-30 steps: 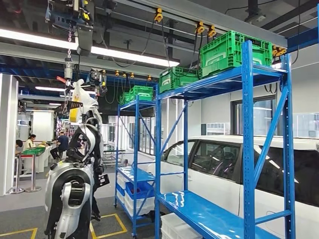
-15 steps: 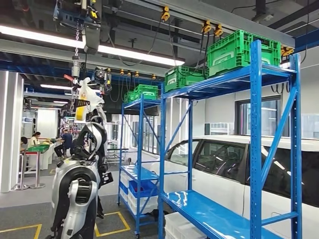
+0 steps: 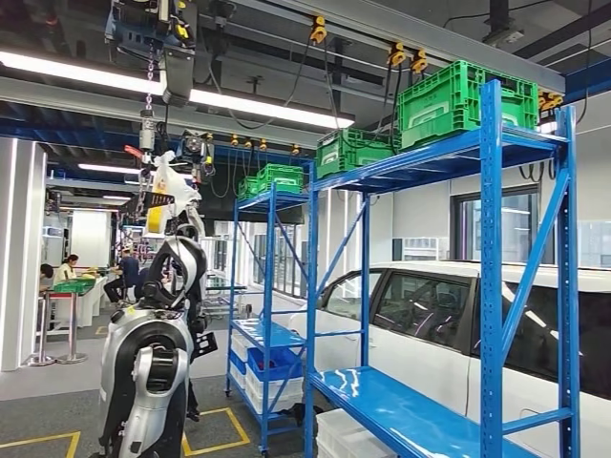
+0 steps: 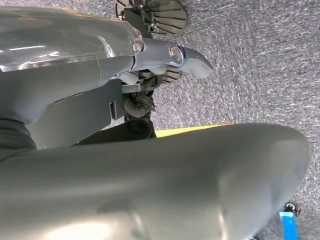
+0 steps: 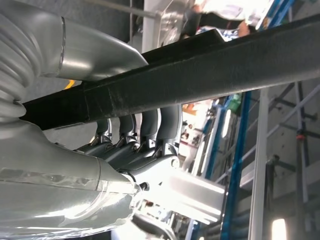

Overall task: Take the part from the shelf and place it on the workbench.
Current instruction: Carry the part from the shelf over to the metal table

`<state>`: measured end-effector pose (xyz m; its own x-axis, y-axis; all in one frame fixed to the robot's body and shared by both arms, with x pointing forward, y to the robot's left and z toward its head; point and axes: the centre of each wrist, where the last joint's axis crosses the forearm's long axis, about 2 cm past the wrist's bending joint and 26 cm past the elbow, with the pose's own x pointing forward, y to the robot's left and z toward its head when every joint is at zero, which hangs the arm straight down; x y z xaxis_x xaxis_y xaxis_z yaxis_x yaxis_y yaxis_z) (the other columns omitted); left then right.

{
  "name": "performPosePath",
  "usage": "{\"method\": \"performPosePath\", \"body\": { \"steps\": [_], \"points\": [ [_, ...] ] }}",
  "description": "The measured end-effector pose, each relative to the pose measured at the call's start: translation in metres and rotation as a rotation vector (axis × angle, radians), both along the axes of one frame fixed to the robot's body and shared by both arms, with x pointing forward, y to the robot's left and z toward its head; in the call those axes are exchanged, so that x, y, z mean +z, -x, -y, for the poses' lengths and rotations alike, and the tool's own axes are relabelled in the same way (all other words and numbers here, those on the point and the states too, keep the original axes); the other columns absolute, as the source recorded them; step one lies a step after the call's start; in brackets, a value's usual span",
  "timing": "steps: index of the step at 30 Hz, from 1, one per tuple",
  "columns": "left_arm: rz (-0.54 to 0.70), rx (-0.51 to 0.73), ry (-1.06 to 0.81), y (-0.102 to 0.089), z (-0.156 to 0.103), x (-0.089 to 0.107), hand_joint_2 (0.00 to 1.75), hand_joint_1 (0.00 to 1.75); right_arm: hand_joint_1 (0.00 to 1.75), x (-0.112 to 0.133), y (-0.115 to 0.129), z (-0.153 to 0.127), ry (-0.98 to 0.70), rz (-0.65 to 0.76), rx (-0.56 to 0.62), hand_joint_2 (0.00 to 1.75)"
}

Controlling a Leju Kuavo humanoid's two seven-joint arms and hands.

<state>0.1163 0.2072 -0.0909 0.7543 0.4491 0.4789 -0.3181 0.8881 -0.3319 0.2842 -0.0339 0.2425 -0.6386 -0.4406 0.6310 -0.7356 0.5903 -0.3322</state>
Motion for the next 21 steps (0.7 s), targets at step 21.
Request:
{"method": "performPosePath", "body": {
  "steps": [21],
  "points": [
    [-0.013,-0.011,-0.007,0.008,-0.002,-0.002,1.75,0.00,1.75,-0.011,0.004,-0.003,0.036,-0.019,-0.023,1.75]
  ]
}}
